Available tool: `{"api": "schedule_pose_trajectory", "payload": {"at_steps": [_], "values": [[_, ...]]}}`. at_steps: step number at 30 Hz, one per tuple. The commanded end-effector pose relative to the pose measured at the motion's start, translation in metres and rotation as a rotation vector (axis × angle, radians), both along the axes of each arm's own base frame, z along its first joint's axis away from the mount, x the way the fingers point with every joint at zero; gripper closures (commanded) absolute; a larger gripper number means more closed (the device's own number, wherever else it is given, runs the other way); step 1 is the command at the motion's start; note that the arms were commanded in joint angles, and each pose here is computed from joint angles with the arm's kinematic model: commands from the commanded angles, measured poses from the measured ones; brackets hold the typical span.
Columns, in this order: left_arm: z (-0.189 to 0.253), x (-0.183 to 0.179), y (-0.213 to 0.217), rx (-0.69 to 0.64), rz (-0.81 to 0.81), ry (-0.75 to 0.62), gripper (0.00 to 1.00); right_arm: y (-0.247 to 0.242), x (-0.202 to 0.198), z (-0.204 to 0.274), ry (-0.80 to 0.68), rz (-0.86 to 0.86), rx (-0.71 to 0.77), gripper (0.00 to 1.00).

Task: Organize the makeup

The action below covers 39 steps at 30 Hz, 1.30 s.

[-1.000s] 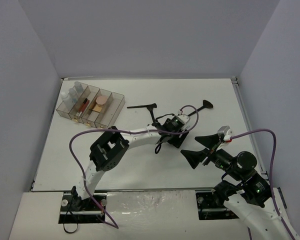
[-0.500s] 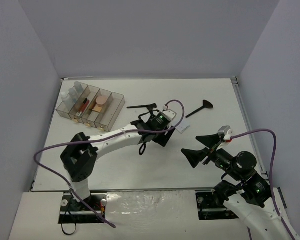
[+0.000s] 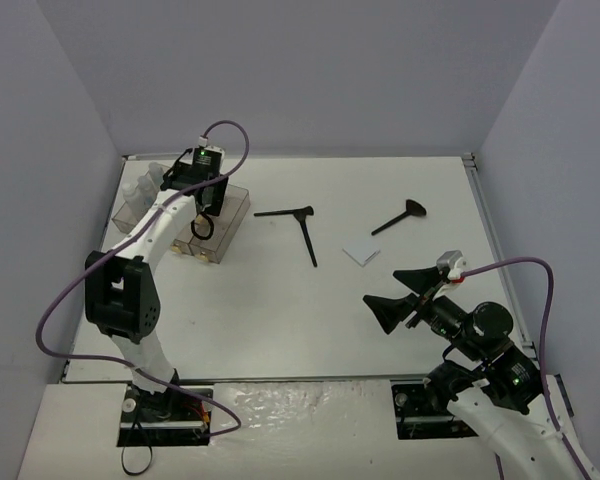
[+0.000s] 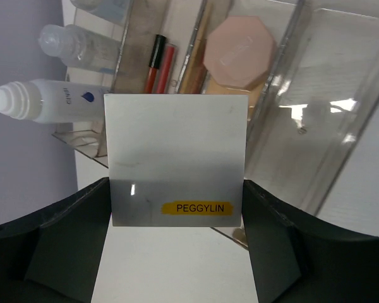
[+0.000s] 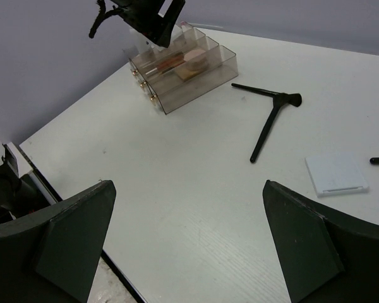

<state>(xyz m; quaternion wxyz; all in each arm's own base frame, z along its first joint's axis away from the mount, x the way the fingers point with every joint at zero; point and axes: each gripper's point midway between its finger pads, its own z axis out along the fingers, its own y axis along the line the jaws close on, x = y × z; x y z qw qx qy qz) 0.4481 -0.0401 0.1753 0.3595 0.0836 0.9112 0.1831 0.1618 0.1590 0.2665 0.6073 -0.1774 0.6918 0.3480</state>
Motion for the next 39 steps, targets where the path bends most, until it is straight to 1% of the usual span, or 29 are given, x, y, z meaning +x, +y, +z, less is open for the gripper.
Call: {"api": "schedule_pose_trajectory", "payload": {"at_steps": [1,6,9,10,12,17,22,26,39], "values": [[0.021,0.023,0.043,0.181,0.056,-0.026,0.69,0.002,0.005,0.014,-0.046,-0.007,0.023,0.00],[0.003,0.026,0.061,0.253,0.080,0.006,0.64,0.004,0.007,0.011,-0.039,-0.003,0.014,0.00],[-0.006,0.023,0.067,0.256,0.090,0.019,0.61,0.005,0.007,0.009,-0.035,0.004,0.011,0.00],[-0.007,0.023,0.069,0.260,0.095,0.020,0.58,0.006,0.008,0.009,-0.035,0.005,0.011,0.00],[-0.013,0.022,0.072,0.265,0.098,0.025,0.55,0.006,0.007,0.009,-0.036,0.005,0.012,0.00],[-0.027,0.017,0.064,0.217,0.081,0.051,0.46,0.004,0.007,0.011,-0.044,0.001,0.019,0.00],[-0.032,0.012,0.061,0.193,0.078,0.040,0.40,0.004,0.007,0.011,-0.045,-0.001,0.021,0.00],[-0.029,0.010,0.061,0.184,0.077,0.024,0.28,0.005,0.007,0.010,-0.042,0.004,0.019,0.00],[-0.021,0.012,0.047,0.136,0.053,-0.013,0.16,0.005,0.005,0.011,-0.044,0.010,0.025,0.00]]}}
